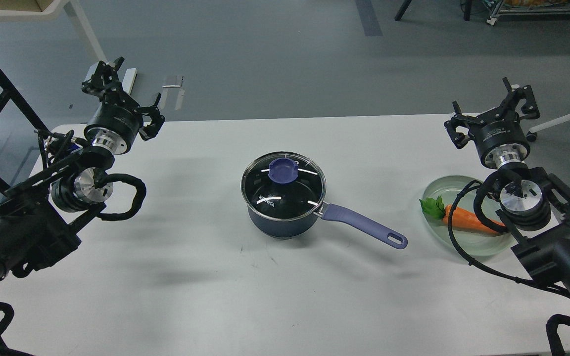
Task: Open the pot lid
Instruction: 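Raise the right arm and swing its gripper toward the pan handle, then lower the right gripper onto the purple pan handle and grasp it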
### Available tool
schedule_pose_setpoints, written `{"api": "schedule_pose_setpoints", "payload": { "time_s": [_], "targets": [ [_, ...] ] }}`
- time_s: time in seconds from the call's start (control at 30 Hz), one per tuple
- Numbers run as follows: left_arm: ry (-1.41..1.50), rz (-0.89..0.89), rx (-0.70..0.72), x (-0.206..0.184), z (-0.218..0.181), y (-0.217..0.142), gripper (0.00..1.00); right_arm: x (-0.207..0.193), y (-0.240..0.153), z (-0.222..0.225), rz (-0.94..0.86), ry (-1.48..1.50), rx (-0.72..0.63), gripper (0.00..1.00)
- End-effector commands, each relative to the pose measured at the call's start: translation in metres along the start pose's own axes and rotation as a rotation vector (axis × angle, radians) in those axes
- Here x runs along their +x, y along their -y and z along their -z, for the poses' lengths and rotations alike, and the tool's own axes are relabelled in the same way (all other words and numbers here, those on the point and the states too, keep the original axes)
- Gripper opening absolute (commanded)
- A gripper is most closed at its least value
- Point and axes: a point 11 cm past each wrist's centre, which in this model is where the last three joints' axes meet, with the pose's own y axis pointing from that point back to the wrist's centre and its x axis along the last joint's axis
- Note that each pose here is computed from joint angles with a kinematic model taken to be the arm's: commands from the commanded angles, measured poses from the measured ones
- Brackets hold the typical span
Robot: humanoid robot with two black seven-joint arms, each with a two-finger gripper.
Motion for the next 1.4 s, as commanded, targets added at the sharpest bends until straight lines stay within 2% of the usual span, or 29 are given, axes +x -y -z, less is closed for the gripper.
{"api": "schedule_pose_setpoints", "payload": {
  "time_s": [0.0, 0.23, 0.33, 0.57, 0.8, 0.93, 1.1, 1.23, 1.37],
  "targets": [
    [0.012, -0.002, 0.002, 0.002, 0.001, -0.001, 0.99, -0.003, 0.0, -0.003, 0.011, -0.007, -0.009, 1.0],
    [0.083, -0.068, -0.012, 0.01, -0.002, -0.001, 0.99, -0.007, 0.0, -0.004, 0.043, -0.033, -0.03, 1.0],
    [0.085, -0.066, -0.019, 0.011, -0.007, -0.001, 0.99, -0.017, 0.004, 0.017, 0.083, -0.108, -0.027, 1.0],
    [0.085, -0.034, -0.008, 0.011, -0.015, 0.0, 0.99, -0.07, 0.013, 0.056, 0.274, -0.545, -0.144, 1.0],
    [0.103, -0.004, 0.003, 0.004, -0.02, 0.005, 0.99, -0.12, 0.008, 0.065, 0.468, -0.941, -0.224, 1.0],
    [0.131, -0.003, -0.002, 0.007, -0.026, 0.003, 0.99, -0.144, -0.006, 0.043, 0.637, -1.273, -0.304, 1.0],
    [0.124, 0.005, -0.011, 0.004, -0.028, 0.004, 0.99, -0.154, -0.021, 0.014, 0.854, -1.7, -0.4, 1.0],
    [0.13, 0.02, -0.022, 0.004, -0.037, 0.001, 0.99, -0.161, -0.044, -0.015, 1.031, -1.836, -0.475, 1.0],
    [0.136, 0.022, -0.016, 0.006, -0.04, 0.001, 0.99, -0.151, -0.064, -0.043, 1.228, -2.042, -0.573, 0.98]
  ]
}}
